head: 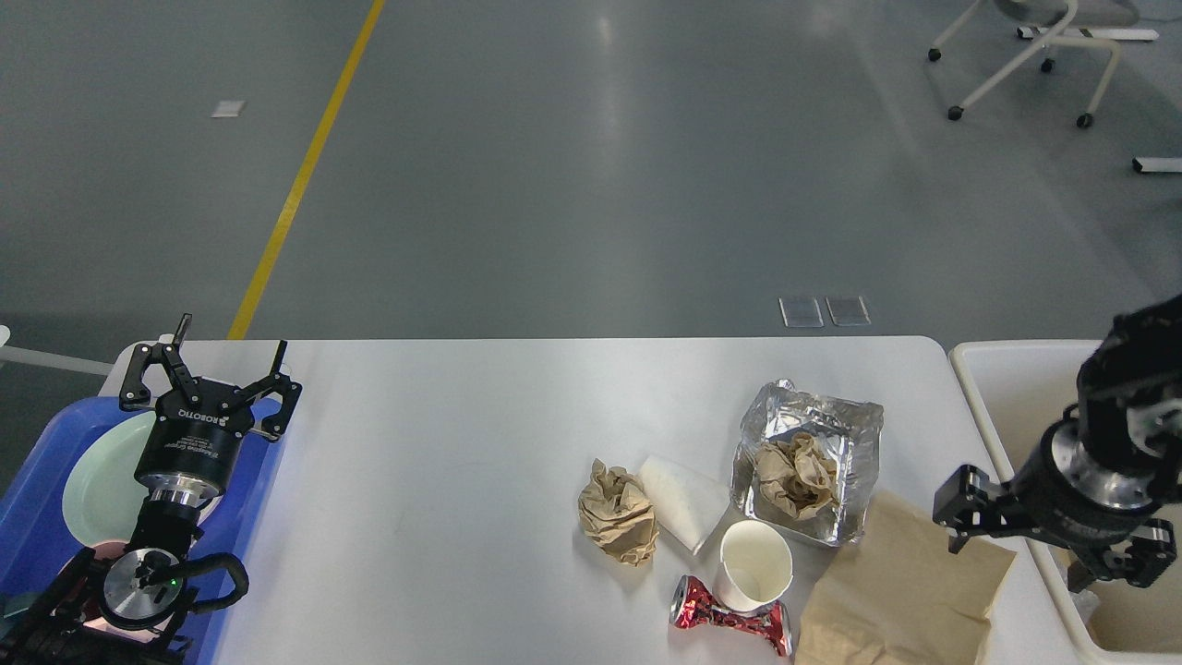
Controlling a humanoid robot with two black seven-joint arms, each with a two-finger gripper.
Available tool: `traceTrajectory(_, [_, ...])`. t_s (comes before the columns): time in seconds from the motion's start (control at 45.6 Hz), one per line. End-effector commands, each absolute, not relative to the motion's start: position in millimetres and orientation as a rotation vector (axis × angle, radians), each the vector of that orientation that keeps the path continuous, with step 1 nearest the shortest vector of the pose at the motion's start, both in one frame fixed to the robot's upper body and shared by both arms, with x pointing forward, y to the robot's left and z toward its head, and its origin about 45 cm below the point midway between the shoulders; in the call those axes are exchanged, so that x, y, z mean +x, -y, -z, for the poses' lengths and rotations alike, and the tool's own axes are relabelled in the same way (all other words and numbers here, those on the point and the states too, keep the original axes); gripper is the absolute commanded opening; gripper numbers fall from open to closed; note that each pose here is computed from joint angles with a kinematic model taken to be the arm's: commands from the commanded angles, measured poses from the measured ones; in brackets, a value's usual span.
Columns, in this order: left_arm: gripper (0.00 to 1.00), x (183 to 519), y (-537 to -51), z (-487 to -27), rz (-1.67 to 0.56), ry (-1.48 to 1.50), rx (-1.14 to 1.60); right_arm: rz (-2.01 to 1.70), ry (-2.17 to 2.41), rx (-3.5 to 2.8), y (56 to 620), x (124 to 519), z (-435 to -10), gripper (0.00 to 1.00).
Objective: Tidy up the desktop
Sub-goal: 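Move the right gripper over toward the foil snack bag, then lower the right gripper and grasp the brown paper bag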
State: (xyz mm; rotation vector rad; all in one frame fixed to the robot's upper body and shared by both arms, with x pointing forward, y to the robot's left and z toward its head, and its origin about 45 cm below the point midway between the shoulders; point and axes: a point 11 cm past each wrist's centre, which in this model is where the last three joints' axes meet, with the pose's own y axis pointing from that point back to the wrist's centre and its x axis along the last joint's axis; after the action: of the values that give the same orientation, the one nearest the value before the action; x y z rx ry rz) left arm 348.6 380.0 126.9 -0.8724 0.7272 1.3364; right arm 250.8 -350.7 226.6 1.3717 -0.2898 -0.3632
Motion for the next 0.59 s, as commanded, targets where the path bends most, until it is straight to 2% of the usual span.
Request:
traceTrajectory(0.0, [0.96, 348.6, -380.0, -126.8, -1.337, -0.727, -0.873, 0.425, 0.296, 1.344, 366.6, 229.7, -183.3, 0.96])
traceTrajectory(0.175, [0.96, 348.6, -380.0, -126.8, -1.337, -0.727, -0.873, 0.441, 0.362, 1.463, 367.4, 235.1, -142.6, 0.96])
traceTrajectory(0.57, [0.96, 348.6, -379.9, -126.8, -1.336, -0.728, -0.871, 0.446, 0.366, 1.493, 365.7, 232.8, -109.8, 1.0])
